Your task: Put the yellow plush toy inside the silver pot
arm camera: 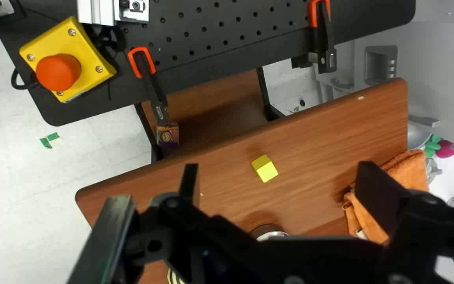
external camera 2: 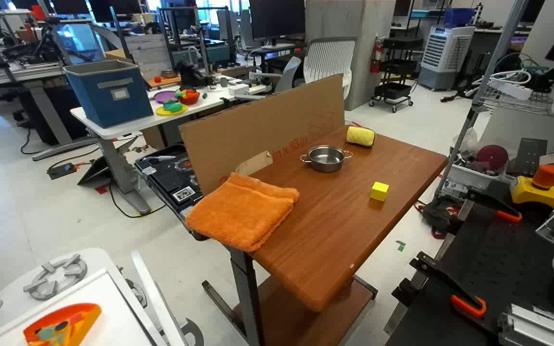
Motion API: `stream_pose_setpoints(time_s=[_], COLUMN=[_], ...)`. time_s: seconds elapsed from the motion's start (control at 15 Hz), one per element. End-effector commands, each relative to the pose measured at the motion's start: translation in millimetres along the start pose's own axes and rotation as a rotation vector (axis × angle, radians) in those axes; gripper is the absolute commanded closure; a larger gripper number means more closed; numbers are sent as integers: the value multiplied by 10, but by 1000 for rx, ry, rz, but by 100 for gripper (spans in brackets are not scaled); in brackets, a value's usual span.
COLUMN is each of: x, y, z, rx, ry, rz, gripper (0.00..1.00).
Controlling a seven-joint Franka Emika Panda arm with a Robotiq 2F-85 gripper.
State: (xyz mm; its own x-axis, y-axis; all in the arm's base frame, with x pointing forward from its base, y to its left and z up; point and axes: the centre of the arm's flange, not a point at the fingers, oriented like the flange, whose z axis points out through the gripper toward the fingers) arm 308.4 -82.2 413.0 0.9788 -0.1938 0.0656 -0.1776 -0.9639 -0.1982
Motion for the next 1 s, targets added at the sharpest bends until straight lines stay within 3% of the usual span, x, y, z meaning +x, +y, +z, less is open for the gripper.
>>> stream_pose_setpoints(time_s=[0.0,0.27,0.93], x=[0,83,1703], y=[0,-9,138], z=[2,44,577], rx=[0,-8,-111], ry=[-1,-5,125], rz=[0,6,12], gripper=[0,0,0])
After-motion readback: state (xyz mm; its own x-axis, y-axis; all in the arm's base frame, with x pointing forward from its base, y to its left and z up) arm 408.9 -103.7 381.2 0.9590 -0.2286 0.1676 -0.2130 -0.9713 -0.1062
